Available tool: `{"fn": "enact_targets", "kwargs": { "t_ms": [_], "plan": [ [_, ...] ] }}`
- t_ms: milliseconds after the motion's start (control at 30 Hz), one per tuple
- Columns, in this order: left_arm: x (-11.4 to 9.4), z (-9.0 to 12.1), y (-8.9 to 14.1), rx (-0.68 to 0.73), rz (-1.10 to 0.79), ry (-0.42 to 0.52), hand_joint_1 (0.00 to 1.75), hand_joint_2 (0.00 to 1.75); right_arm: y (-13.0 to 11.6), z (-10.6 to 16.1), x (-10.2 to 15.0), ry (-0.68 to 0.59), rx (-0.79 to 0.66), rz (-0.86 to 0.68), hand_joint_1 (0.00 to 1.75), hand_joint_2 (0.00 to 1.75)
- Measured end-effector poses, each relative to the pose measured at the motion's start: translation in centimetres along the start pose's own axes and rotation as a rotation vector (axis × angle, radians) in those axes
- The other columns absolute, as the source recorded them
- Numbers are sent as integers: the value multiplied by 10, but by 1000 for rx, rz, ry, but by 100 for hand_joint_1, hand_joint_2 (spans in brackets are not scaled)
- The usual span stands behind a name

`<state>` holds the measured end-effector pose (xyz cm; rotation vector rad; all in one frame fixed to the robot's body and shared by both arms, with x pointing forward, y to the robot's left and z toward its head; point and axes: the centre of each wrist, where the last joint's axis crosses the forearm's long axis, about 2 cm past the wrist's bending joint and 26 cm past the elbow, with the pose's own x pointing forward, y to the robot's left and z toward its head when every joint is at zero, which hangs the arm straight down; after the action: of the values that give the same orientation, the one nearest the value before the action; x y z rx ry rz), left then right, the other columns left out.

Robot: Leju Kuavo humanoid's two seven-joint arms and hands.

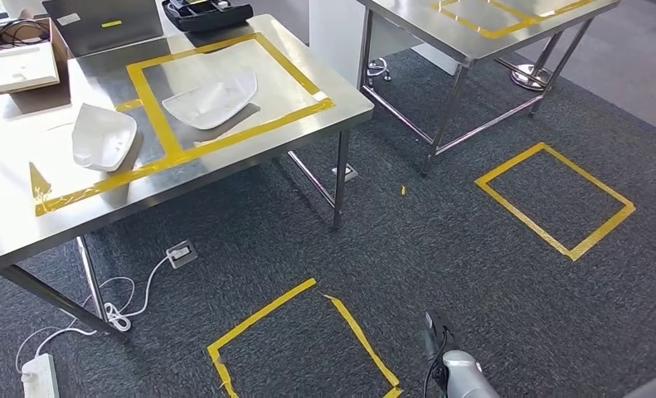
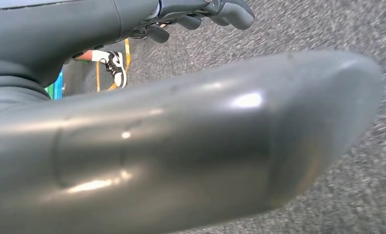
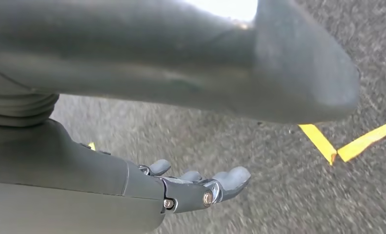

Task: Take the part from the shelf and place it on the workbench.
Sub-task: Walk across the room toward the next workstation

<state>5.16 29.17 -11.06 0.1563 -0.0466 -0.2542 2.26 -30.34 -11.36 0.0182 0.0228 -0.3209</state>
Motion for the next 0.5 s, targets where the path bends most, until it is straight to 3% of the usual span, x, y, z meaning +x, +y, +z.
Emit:
{"fn": "enact_targets", "kwargs": {
  "t_ms": [133, 500],
  "plan": [
    [11, 1, 0, 6, 9, -20, 0, 0, 8, 0, 4, -37, 33, 94, 0, 0],
    [16, 2, -2, 9, 14, -28, 0, 0, 18, 0, 2, -37, 50, 128, 0, 0]
  ]
}}
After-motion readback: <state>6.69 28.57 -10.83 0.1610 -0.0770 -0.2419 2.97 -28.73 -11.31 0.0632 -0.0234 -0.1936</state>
